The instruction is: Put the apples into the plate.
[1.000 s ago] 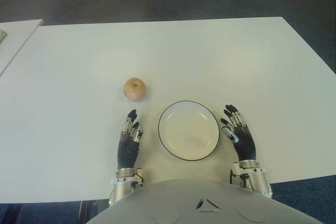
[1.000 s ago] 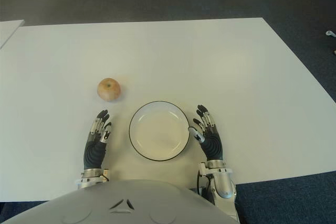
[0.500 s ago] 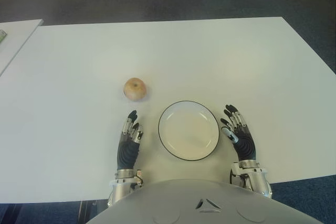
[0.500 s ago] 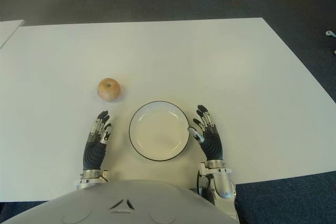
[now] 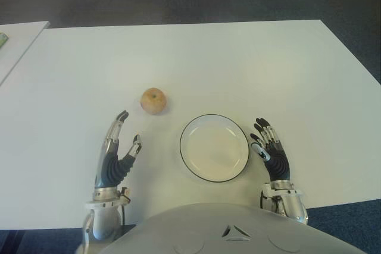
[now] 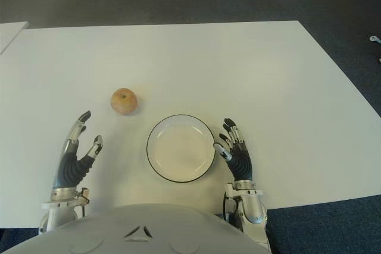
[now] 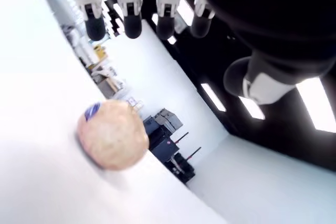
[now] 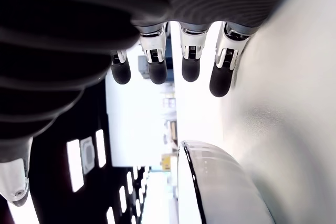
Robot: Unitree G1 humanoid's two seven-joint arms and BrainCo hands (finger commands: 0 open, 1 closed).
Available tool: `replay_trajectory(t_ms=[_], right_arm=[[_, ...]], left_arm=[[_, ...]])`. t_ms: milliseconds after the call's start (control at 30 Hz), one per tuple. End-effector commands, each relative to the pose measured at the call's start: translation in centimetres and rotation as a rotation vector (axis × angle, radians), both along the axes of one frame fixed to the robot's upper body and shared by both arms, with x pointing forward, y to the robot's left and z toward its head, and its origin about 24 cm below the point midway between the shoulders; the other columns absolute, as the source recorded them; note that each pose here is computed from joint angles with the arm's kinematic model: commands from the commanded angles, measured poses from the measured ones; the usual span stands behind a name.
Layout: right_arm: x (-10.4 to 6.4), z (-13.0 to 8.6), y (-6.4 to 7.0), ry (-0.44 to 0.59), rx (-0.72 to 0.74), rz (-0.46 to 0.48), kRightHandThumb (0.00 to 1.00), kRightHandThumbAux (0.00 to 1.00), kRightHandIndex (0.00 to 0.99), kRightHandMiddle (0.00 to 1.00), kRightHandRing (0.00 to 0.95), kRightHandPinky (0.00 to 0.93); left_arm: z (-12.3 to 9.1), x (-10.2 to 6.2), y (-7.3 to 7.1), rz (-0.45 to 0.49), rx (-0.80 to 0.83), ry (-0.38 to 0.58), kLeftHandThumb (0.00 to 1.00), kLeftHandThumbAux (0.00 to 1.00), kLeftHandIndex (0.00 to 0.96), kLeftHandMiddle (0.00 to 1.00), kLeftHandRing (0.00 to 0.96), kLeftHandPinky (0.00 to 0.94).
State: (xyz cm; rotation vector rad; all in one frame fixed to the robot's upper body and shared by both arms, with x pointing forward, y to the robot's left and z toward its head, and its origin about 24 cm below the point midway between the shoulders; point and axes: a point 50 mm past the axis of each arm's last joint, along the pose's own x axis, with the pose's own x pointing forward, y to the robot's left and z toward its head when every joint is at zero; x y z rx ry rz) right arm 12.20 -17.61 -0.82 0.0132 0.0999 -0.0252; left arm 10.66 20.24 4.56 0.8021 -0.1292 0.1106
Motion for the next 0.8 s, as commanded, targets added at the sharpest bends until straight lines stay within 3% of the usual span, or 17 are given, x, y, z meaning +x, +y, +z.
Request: replay_trajectory(t_ms=[33, 267, 367, 600, 800], right_arm=[[-1.2, -2.7, 0.1, 0.175, 0.012, -0.001, 0.089, 0.526, 0.0, 0.0, 0.0, 0.0], [-1.0, -2.9, 0.2, 0.168, 0.014, 0.002, 0.092, 0.53, 0.0, 0.0, 0.0, 0.0], [-1.0, -3.0, 0.3, 0.162, 0.014, 0.001, 0.09, 0.529, 0.0, 0.0, 0.0, 0.0], [-1.3, -3.2, 0.0, 0.169, -0.007, 0.008, 0.087, 0.542, 0.0, 0.0, 0.0, 0.0], [-1.5, -3.4, -0.2, 0.182, 0.009, -0.007, 0.092, 0.567, 0.0, 0.0, 0.0, 0.0]], left_arm=[[3.6, 5.6, 2.1, -0.063, 0.618, -0.086, 0.263, 0.384, 0.005, 0.0, 0.0, 0.0], [5.2, 9.5, 1.9, -0.115, 0.79, -0.019, 0.294, 0.327, 0.008, 0.0, 0.0, 0.0], [5.7, 11.1, 2.3, -0.153, 0.857, 0.053, 0.295, 0.311, 0.007, 0.0, 0.0, 0.0], [6.4, 13.5, 2.4, -0.248, 0.982, 0.171, 0.277, 0.249, 0.006, 0.0, 0.0, 0.0], [5.9, 15.3, 1.8, -0.323, 1.081, 0.206, 0.265, 0.21, 0.027, 0.0, 0.0, 0.0]])
